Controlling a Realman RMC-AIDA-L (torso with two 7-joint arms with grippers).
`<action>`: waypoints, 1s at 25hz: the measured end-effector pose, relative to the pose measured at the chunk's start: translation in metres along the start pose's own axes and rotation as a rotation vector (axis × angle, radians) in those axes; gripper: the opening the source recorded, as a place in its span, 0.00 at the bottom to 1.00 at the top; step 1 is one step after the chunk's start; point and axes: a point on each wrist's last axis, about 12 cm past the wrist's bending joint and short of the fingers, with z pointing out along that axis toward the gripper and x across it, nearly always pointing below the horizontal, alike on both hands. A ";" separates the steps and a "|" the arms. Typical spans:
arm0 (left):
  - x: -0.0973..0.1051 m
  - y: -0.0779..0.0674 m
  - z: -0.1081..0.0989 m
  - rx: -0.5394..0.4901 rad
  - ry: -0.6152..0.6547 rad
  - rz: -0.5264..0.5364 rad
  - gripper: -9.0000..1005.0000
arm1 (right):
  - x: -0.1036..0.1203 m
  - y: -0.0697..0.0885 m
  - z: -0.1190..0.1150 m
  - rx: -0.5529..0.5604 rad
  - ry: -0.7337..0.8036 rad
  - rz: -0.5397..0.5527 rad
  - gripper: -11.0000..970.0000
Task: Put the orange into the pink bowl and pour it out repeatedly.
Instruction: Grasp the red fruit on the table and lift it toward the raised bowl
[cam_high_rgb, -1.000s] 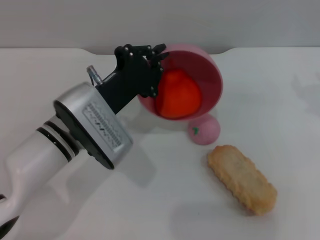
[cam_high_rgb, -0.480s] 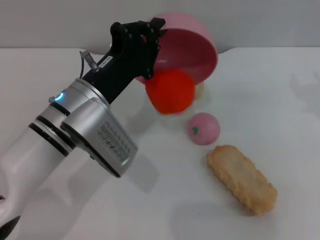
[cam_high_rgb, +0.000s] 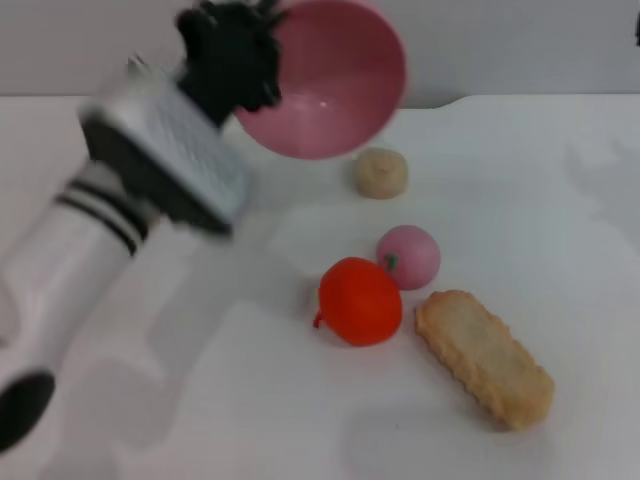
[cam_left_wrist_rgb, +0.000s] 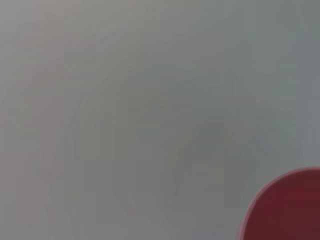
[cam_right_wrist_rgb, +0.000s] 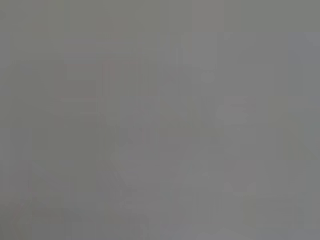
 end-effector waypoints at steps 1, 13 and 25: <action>0.000 0.005 0.004 0.007 0.039 -0.055 0.05 | 0.000 0.002 0.001 -0.006 0.002 -0.003 0.64; 0.014 0.074 0.016 0.226 0.523 -0.672 0.05 | 0.026 0.050 0.018 -0.148 0.130 0.000 0.64; 0.027 0.098 0.024 0.158 0.870 -0.732 0.05 | 0.062 0.118 0.055 -0.388 0.332 0.010 0.64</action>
